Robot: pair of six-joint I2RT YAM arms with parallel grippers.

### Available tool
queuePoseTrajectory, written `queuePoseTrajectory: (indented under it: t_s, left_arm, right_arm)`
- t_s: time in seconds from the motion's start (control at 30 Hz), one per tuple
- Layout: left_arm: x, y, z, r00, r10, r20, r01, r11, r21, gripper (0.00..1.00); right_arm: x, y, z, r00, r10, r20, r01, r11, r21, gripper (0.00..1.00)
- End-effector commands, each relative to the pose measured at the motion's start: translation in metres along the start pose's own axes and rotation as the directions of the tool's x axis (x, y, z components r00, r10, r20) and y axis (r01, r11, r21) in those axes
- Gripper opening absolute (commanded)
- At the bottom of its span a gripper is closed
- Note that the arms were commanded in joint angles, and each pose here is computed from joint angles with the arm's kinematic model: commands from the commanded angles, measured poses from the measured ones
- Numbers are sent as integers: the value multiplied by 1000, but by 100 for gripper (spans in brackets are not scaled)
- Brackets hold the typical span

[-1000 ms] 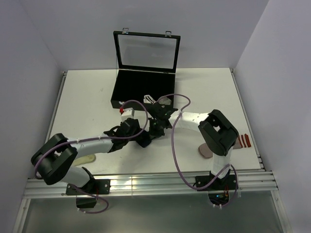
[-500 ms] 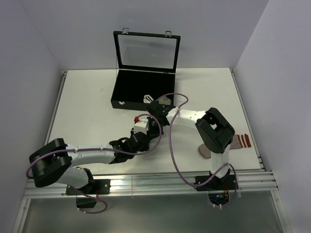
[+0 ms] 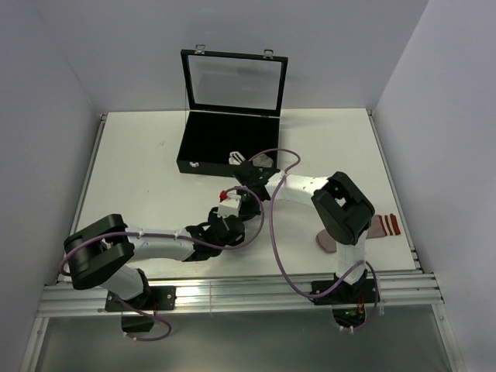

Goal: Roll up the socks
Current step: Roll the sock at the center of the board.

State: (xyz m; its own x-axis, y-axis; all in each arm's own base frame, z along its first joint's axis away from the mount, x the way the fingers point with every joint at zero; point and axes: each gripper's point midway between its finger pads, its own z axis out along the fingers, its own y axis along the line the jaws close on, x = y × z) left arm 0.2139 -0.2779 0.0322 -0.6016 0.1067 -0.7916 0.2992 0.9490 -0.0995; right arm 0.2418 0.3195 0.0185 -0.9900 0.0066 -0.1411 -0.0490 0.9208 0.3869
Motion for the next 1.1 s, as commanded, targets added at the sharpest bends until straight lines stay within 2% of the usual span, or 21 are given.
queuePoseTrajectory:
  t_s: [0.0, 0.03, 0.07, 0.2, 0.3, 0.4, 0.43, 0.53, 0.63, 0.77, 0.9, 1.07]
  left_arm:
    - [10, 4, 2, 999, -37, -18, 36, 999, -29, 12]
    - [13, 5, 2, 999, -44, -25, 44, 999, -32, 4]
    - [15, 6, 1, 998, -54, -28, 54, 998, -31, 1]
    - [19, 4, -3, 990, -134, -52, 135, 991, 7, 1]
    - [17, 8, -6, 977, -205, -61, 207, 978, 36, 1]
    - [17, 13, -8, 949, -297, -102, 305, 949, 76, 1]
    - [23, 18, -8, 935, -326, -141, 340, 937, 86, 1]
    - [16, 25, -8, 896, -415, -156, 434, 893, 115, 0]
    - [16, 26, -8, 851, -477, -219, 513, 846, 147, 0]
    - [17, 24, -8, 779, -548, -305, 612, 771, 176, 0]
    - [16, 27, -9, 684, -638, -354, 718, 674, 173, 0]
    - [15, 37, -8, 603, -704, -374, 791, 589, 166, 0]
  right_arm:
    - [6, -10, 8, 1000, 18, -26, -18, 999, 30, 0]
    - [6, -9, 9, 1000, 19, -23, -19, 1000, 19, 0]
    - [6, -6, 6, 1000, 21, -22, -21, 1000, 1, 0]
    - [2, 4, -3, 999, 38, -3, -38, 997, -65, 0]
    - [-3, 13, -14, 998, 57, 29, -52, 990, -132, 7]
    - [-14, 24, -32, 992, 69, 102, -45, 974, -220, 23]
    - [-18, 29, -41, 987, 65, 144, -25, 965, -262, 35]
    - [-26, 33, -53, 973, 77, 217, -5, 950, -312, 51]
    - [-26, 36, -59, 963, 93, 254, 5, 933, -359, 58]
    - [-23, 34, -57, 958, 102, 268, 9, 924, -383, 59]
    - [-18, 31, -48, 962, 112, 251, -3, 918, -397, 59]
    - [-16, 32, -35, 966, 112, 235, -5, 909, -416, 58]
